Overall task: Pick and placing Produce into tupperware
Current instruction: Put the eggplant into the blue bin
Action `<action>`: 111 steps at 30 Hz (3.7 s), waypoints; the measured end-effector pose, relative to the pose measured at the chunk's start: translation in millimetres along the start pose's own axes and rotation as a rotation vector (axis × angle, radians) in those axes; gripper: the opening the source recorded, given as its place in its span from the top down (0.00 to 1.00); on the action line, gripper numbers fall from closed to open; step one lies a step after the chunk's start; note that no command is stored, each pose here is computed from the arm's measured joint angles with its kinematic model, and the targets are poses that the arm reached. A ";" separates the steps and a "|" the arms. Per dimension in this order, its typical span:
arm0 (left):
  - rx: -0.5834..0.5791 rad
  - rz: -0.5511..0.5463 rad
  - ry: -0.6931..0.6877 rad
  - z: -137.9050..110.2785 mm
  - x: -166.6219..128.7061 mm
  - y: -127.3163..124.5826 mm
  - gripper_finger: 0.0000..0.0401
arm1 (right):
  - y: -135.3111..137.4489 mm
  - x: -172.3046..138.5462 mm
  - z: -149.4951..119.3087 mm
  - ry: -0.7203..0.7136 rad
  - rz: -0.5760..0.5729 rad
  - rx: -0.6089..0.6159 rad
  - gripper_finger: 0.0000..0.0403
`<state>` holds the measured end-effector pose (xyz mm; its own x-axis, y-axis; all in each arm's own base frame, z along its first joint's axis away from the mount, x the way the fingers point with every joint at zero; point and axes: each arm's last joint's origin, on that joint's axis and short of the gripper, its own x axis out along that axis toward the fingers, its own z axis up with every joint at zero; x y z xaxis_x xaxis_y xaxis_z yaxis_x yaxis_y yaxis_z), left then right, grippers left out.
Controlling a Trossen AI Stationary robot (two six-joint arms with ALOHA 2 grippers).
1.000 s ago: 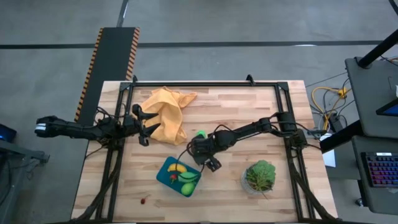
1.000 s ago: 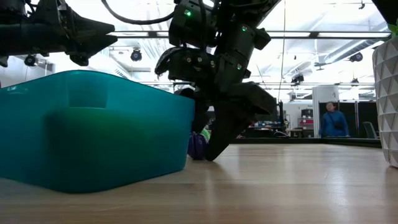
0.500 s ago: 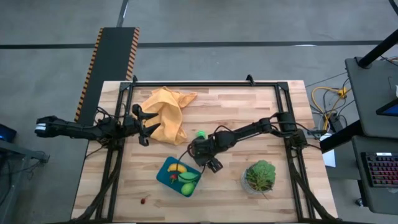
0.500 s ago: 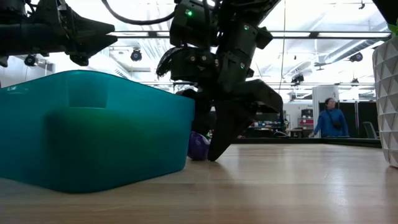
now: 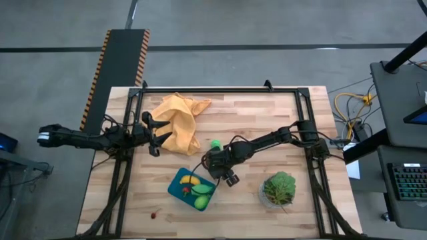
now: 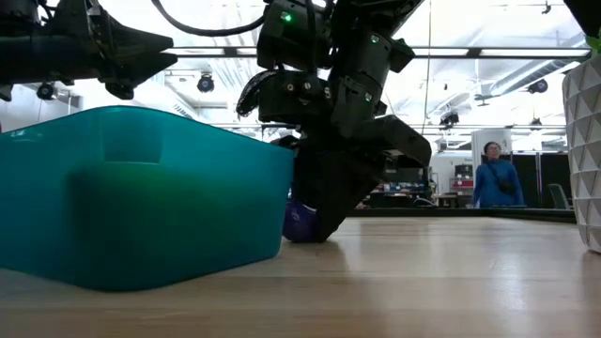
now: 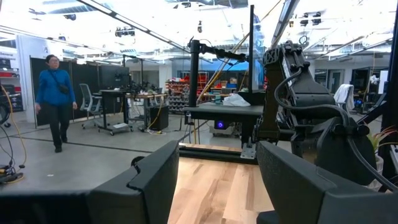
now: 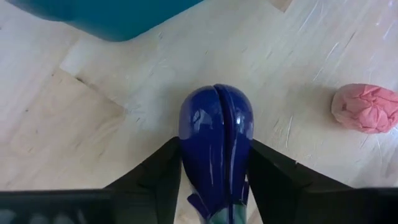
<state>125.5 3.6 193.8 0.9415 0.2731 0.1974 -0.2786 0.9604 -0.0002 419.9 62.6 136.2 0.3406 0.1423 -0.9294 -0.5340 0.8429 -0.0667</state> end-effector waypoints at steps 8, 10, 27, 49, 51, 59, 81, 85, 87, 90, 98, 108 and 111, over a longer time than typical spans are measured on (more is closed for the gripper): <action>-0.001 0.000 0.000 0.0 0.0 0.0 0.49 | -0.5 0.0 0.5 -0.003 -0.009 0.018 0.66; -0.001 0.000 0.000 0.0 0.0 0.0 0.49 | -0.5 0.0 0.5 -0.003 -0.010 0.022 0.66; -0.001 0.000 0.000 0.0 0.0 0.0 0.49 | -1.2 -2.6 -3.2 0.033 -0.004 0.064 0.66; -0.001 0.000 0.000 0.1 0.0 0.0 0.49 | 1.7 -50.7 1.4 0.022 0.026 0.114 0.66; -0.001 0.000 0.000 0.0 0.0 0.0 0.49 | 1.9 -61.1 4.9 -0.022 0.025 0.110 0.66; -0.001 0.000 0.000 0.0 0.0 0.0 0.49 | 4.1 -104.3 20.7 -0.301 0.076 0.063 0.66; -0.001 0.000 0.000 0.0 0.0 0.0 0.49 | 18.4 -92.0 41.1 -0.749 0.062 0.005 0.66; -0.001 0.000 0.000 0.1 0.0 0.0 0.49 | 25.9 -92.0 47.0 -0.854 0.072 0.034 0.66; -0.001 0.000 0.000 0.0 0.0 0.0 0.49 | 30.1 -92.6 50.0 -0.889 0.076 0.030 0.66; -0.001 0.000 0.000 0.0 0.0 0.0 0.49 | 35.0 -91.7 52.1 -0.890 0.044 0.048 0.66; -0.001 0.000 0.000 0.0 0.0 0.0 0.49 | 41.2 -78.2 59.5 -0.928 -0.060 0.112 0.66; -0.001 0.000 0.000 0.0 0.0 0.0 0.49 | 30.3 -39.1 76.8 -0.891 -0.092 0.218 0.66; -0.001 0.000 0.000 0.0 0.0 0.0 0.49 | 26.8 -31.8 82.8 -0.864 -0.072 0.260 0.66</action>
<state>125.5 3.6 193.8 0.9414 0.2736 0.1971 -0.2789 0.9603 -0.0010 458.8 123.6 194.1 0.8848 0.3365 -0.3225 -0.3330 0.9405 0.0676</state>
